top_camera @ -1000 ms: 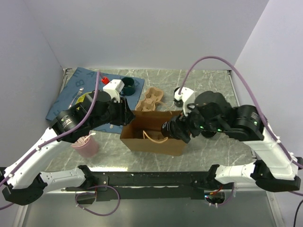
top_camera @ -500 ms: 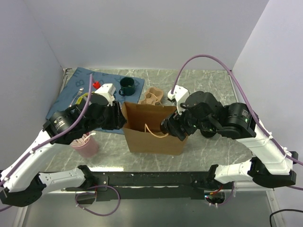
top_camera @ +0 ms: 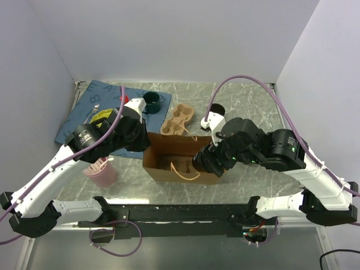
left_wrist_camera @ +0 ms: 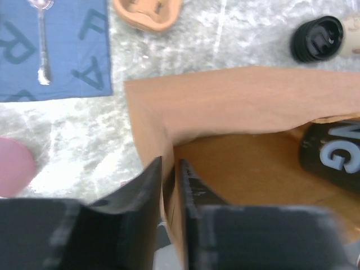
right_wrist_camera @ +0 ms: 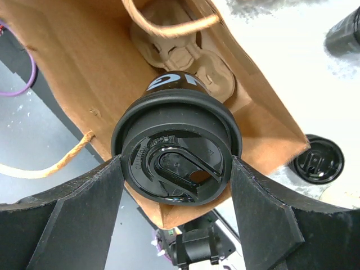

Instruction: Pack the takeout coffee

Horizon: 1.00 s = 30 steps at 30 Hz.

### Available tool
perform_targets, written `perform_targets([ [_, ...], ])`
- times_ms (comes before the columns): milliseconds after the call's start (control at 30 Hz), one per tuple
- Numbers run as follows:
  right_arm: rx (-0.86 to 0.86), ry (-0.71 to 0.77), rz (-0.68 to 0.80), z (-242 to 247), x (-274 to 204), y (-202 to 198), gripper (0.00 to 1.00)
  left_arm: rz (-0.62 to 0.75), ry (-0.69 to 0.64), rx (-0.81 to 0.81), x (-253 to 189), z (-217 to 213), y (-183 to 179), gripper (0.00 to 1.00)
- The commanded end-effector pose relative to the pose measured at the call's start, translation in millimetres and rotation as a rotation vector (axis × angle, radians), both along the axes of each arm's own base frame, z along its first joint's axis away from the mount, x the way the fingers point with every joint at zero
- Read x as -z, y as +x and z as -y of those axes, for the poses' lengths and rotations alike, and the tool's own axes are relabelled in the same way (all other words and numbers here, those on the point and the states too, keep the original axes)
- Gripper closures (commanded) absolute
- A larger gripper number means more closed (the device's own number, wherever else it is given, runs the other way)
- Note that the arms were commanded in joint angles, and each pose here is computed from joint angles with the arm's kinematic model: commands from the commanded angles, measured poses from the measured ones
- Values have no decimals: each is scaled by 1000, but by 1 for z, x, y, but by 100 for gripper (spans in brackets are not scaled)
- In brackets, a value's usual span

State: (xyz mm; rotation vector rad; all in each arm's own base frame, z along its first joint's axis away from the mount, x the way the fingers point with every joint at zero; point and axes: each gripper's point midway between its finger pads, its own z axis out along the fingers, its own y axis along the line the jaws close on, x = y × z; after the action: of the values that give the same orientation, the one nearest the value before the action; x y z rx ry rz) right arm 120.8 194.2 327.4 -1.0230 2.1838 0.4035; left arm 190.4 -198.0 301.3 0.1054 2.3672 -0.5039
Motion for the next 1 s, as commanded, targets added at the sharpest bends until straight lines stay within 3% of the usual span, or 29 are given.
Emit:
perform_targets([
  [0, 45, 15, 1, 14, -4, -6, 65, 32, -130, 117, -23, 22, -9, 87],
  [167, 76, 11, 57, 31, -7, -2, 63, 161, -260, 302, -44, 49, -15, 99],
  [433, 58, -38, 121, 32, -14, 8, 65, 345, -289, 363, -66, 69, 7, 99],
  [733, 52, -155, 134, 30, 2, 4, 66, 328, -262, 365, -43, 69, 9, 98],
  [833, 47, -185, 127, 27, 15, 0, 66, 336, -255, 322, -38, 59, 9, 84],
  [867, 34, -196, 128, 25, 18, -3, 66, 328, -251, 314, -40, 54, 6, 68],
  [967, 34, -208, 130, 20, 25, -6, 66, 321, -223, 246, -44, 38, 6, 55],
])
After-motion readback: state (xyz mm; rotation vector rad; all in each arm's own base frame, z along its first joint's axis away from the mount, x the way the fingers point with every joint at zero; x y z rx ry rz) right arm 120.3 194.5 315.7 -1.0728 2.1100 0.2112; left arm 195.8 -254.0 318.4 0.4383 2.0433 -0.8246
